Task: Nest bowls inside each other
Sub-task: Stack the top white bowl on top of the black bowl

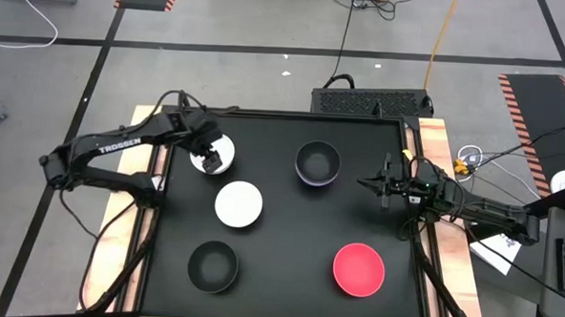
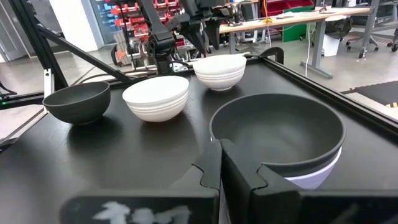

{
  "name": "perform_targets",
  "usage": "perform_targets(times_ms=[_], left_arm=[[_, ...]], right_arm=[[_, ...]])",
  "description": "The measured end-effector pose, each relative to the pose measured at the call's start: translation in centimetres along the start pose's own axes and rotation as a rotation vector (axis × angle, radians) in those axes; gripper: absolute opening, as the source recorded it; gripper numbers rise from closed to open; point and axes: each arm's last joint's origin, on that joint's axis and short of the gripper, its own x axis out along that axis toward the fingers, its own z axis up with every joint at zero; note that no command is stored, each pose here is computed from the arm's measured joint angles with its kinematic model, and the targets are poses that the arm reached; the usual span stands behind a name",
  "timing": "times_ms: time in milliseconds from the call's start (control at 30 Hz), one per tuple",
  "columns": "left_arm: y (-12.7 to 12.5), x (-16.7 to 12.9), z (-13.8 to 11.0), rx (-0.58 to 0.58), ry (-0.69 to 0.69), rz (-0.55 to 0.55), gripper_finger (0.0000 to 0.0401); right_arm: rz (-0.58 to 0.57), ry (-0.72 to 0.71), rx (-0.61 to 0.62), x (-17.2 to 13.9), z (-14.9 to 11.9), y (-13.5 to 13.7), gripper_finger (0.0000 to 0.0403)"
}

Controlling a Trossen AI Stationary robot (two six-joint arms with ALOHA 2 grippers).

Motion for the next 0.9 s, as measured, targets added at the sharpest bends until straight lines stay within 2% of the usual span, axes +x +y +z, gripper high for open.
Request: perform_targets(times_ms=[300, 900], left_arm=[[-0.2, 0.8, 0.1, 0.040, 0.046, -0.086, 0.0255], [-0.2, 3.6, 0.5, 0.049, 0.171, -0.090, 0.0255]], right_arm=[[-0.004, 0.032, 0.007, 0.0, -0.3, 0.0, 0.0000], [-0.005, 0.039, 0.019, 0.0, -0.4, 0.0, 0.0000]])
